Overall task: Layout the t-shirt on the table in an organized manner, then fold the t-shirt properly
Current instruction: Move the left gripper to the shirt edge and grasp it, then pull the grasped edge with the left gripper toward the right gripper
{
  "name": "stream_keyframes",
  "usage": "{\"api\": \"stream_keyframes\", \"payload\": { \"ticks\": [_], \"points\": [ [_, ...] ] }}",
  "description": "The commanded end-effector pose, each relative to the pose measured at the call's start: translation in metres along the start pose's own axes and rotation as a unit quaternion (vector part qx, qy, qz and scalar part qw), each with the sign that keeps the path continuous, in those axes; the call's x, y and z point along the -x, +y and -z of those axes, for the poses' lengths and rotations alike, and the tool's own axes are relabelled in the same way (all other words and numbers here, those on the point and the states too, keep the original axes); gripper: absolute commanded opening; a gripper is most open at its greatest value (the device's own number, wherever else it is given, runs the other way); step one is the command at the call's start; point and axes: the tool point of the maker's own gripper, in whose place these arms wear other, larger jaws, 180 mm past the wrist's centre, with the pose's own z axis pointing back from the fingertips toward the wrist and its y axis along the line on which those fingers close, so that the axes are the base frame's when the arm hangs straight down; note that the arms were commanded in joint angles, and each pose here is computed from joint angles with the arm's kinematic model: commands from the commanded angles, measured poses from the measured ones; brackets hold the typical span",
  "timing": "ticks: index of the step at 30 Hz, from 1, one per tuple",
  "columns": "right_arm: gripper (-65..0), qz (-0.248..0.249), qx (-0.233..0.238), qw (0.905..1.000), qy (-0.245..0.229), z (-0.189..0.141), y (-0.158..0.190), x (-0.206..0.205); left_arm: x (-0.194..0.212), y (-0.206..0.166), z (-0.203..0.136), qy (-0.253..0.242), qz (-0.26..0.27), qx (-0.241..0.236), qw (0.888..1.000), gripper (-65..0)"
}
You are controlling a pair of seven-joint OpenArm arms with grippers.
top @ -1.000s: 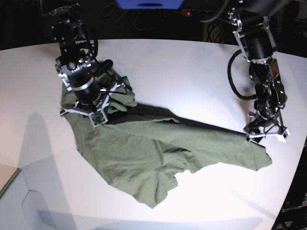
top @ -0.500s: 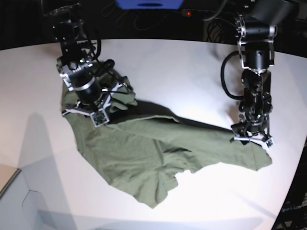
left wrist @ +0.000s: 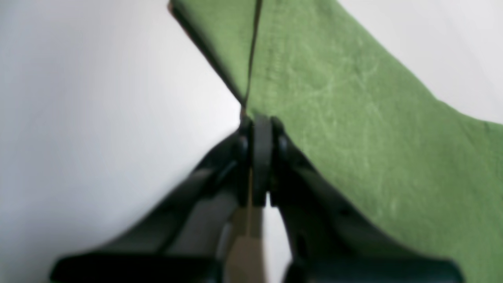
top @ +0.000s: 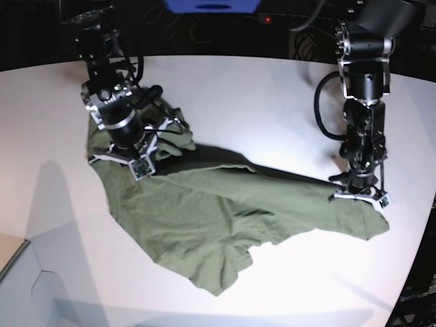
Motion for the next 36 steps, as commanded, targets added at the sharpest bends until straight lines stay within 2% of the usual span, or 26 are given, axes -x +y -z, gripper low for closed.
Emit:
{"api": "stream_keyframes", "payload": {
  "ticks": [1,5,9,13,20,25,29,31,34,36],
  "points": [
    [-65.0,0.001,0.006,0.9997,-0.025,0.0,-0.005,-0.015,-0.01,-0.003,0.002,-0.004,-0.003,0.001,1.0,-64.8],
    [-65.0,0.001,0.006,0.9997,-0.025,0.0,-0.005,-0.015,-0.021,-0.01,-0.002,-0.018,-0.01,0.012,1.0,-65.0],
    [-65.0,0.0,0.006,0.9997,-0.024,-0.001,-0.005,-0.014,-0.061,-0.038,-0.022,-0.077,-0.013,0.05,0.996,-65.0],
    [-65.0,0.001,0.006,0.9997,-0.024,-0.001,-0.005,-0.014,-0.099,-0.068,-0.045,-0.133,-0.022,0.09,0.987,-65.0],
    [-65.0,-0.001,0.006,0.9997,-0.023,-0.001,-0.005,-0.013,-0.176,-0.111,-0.06,-0.201,-0.039,0.128,0.97,-65.0],
    [-65.0,-0.001,0.006,0.9997,-0.022,-0.002,-0.005,-0.012,-0.215,-0.125,-0.046,-0.205,-0.051,0.125,0.969,-65.0],
    [-65.0,-0.001,0.006,0.9998,-0.021,-0.002,-0.005,-0.01,-0.228,-0.128,-0.018,-0.175,-0.05,0.104,0.978,-65.0],
    [-65.0,-0.001,0.006,0.9998,-0.018,-0.002,-0.005,-0.01,-0.217,-0.134,-0.002,-0.142,-0.037,0.093,0.985,-65.0],
    [-65.0,0.001,0.006,1.0,-0.005,-0.002,-0.004,-0.006,-0.215,-0.135,0.011,-0.146,-0.021,0.073,0.986,-64.1],
    [-65.0,0.001,0.006,1.0,-0.002,-0.002,-0.005,-0.005,-0.204,-0.131,0.019,-0.153,-0.003,0.058,0.986,-58.0]
  ]
}}
